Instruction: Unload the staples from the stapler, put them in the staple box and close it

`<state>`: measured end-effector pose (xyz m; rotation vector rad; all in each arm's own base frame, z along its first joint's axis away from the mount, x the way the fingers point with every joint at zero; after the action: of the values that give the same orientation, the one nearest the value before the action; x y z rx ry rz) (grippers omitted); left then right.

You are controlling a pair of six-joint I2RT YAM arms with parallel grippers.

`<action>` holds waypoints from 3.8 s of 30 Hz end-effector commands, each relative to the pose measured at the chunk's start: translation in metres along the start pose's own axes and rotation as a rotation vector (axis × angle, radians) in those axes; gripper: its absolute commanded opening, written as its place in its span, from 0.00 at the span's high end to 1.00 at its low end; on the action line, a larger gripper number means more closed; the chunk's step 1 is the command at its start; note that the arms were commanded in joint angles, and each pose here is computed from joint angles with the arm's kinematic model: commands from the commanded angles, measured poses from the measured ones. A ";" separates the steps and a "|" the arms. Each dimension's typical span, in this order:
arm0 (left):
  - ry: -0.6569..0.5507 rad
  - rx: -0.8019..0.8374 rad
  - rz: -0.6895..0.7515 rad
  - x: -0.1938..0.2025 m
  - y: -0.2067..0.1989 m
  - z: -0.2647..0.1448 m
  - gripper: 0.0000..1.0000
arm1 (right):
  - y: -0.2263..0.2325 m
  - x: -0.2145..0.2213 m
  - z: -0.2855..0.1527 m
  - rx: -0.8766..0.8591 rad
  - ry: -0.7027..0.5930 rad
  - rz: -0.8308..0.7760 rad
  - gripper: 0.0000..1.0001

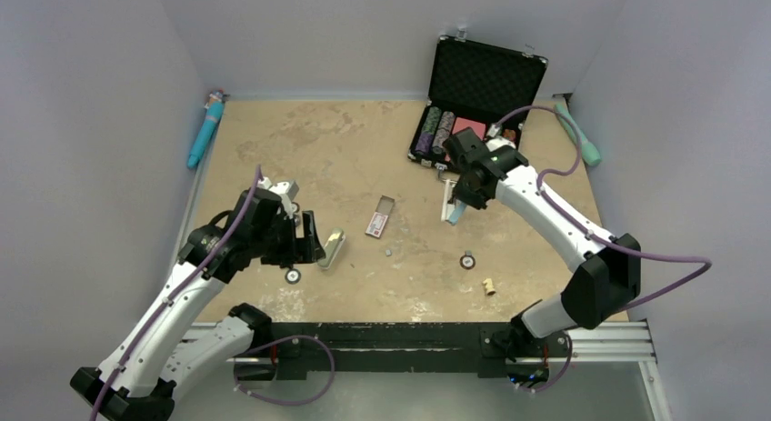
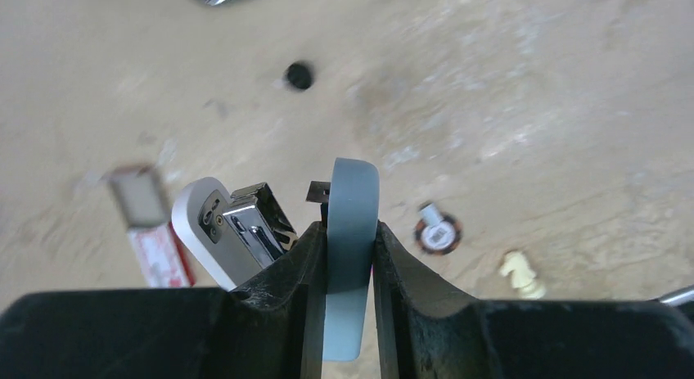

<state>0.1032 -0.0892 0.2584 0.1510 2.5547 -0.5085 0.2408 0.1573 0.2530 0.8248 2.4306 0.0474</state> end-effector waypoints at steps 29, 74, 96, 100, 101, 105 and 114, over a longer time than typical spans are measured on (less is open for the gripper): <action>-0.084 -0.062 0.024 0.004 0.010 0.001 0.19 | -0.118 -0.028 0.151 0.876 -0.295 0.145 1.00; -0.099 -0.069 0.026 0.003 0.011 0.002 0.23 | -0.135 -0.078 0.097 -0.091 -0.052 0.369 0.16; -0.082 -0.074 0.024 0.002 0.011 0.006 0.25 | -0.152 -0.103 0.112 0.099 -0.075 0.280 0.65; -0.078 -0.075 0.023 0.002 0.011 0.007 0.25 | -0.148 -0.093 0.121 0.075 -0.021 0.251 0.72; -0.078 -0.075 0.024 0.002 0.011 0.006 0.25 | -0.146 -0.089 0.124 0.070 -0.007 0.241 0.72; -0.081 -0.076 0.021 0.002 0.011 0.006 0.25 | -0.131 -0.074 0.133 0.034 0.040 0.207 0.73; -0.087 -0.083 0.021 0.002 0.011 0.004 0.25 | -0.119 -0.058 0.156 0.038 0.096 0.180 0.82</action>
<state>0.1033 -0.0812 0.2498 0.1098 2.5140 -0.4043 0.2912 0.0054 0.1345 1.0735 2.4600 0.1028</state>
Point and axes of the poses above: each gripper's point midway between its finger pads, its own z axis out along the fingers, its own y axis along the line the jaws close on, x = y × z, the point moved 10 cm from there along -z, back along the fingers, and after that the axes turned 7 degrees about z, right-handed, at the moved point
